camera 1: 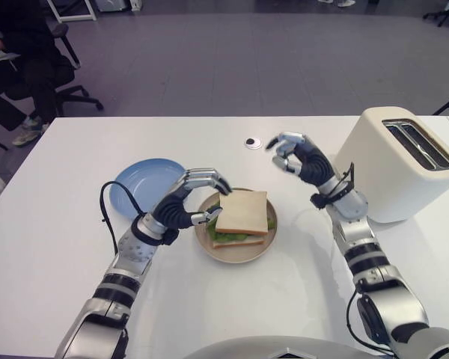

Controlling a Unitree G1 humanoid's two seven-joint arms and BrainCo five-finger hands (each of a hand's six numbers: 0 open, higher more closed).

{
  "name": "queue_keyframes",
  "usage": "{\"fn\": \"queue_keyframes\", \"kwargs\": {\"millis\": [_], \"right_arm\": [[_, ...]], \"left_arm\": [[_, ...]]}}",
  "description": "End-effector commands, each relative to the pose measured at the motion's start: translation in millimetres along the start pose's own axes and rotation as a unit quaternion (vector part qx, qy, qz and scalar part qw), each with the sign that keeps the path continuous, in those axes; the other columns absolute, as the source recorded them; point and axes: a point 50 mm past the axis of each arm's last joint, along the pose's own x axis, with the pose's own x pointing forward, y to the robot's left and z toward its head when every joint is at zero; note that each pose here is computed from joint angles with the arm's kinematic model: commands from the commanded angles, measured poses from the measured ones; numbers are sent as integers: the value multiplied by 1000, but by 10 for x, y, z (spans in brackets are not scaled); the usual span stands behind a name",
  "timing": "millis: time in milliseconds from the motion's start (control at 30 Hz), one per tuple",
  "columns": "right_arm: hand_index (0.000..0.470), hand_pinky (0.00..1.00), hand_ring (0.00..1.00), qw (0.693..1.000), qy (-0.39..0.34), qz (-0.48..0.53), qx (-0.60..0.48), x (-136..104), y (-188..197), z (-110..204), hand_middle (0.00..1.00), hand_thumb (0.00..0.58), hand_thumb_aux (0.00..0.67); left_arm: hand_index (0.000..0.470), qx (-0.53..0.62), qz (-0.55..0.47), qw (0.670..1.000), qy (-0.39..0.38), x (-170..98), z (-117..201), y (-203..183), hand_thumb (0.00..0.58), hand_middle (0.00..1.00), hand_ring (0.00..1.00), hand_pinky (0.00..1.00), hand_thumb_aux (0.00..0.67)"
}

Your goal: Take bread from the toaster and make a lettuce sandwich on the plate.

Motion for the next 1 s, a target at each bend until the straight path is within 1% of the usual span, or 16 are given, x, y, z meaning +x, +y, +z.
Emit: {"fn": "queue_keyframes", "kwargs": {"millis": [33,100,133,200,300,400,467,567,633,700,833,967,1000], "right_arm": [[470,1000,1000,970,8,232,65,-386,503,165,1000,580,670],[470,1000,1000,926,23,364,97,-671,789,234,1000,580,670],[470,1000,1000,908,31,404,108,-772,875,250,1000,580,670],[470,1000,1000,886,46,446,122,-889,964,256,1000,580,670],[470,1000,1000,854,74,499,123,-1048,1073,223,1000,580,670],[470,1000,1000,833,94,532,118,-1116,1198,169,1000,580,670],[470,1000,1000,838,114,524,101,-1068,1271,65,1000,580,670],[470,1000,1000,871,147,465,63,-886,1295,-145,1000,580,670],[470,1000,1000,890,180,417,27,-772,1274,-311,1000,580,670],[470,1000,1000,907,210,365,3,-666,1245,-459,1000,580,670],[470,1000,1000,929,254,269,-29,-502,1209,-666,1000,580,670],[470,1000,1000,942,290,159,-59,-350,1094,-837,1000,580,670],[470,1000,1000,945,289,136,-63,-306,1079,-849,1000,580,670]], "left_arm": [[470,-127,-188,974,-25,-282,357,-368,580,1000,1000,1000,670],[470,-166,-270,948,-20,-428,435,-498,580,1000,1000,1000,670],[470,-178,-297,938,-12,-486,440,-537,580,1000,1000,1000,670],[470,-195,-350,916,17,-607,416,-599,580,1000,1000,1000,670],[470,-180,-428,879,105,-836,229,-685,580,1000,1000,1000,670],[470,-153,-460,858,169,-971,77,-714,580,1000,1000,1000,670],[470,-122,-468,849,215,-1028,-74,-732,580,1000,1000,1000,670],[470,-62,-462,837,286,-1062,-333,-741,580,1000,1000,1000,670],[470,-15,-460,824,331,-1082,-504,-748,580,1000,1000,1000,670],[470,41,-449,815,363,-1072,-663,-724,580,1000,1000,1000,670],[470,152,-379,833,374,-875,-905,-602,580,1000,1000,1000,670],[470,256,-274,858,351,-599,-1081,-499,580,1000,1000,1000,670],[367,279,-240,863,347,-537,-1121,-473,552,1000,1000,1000,523]]}}
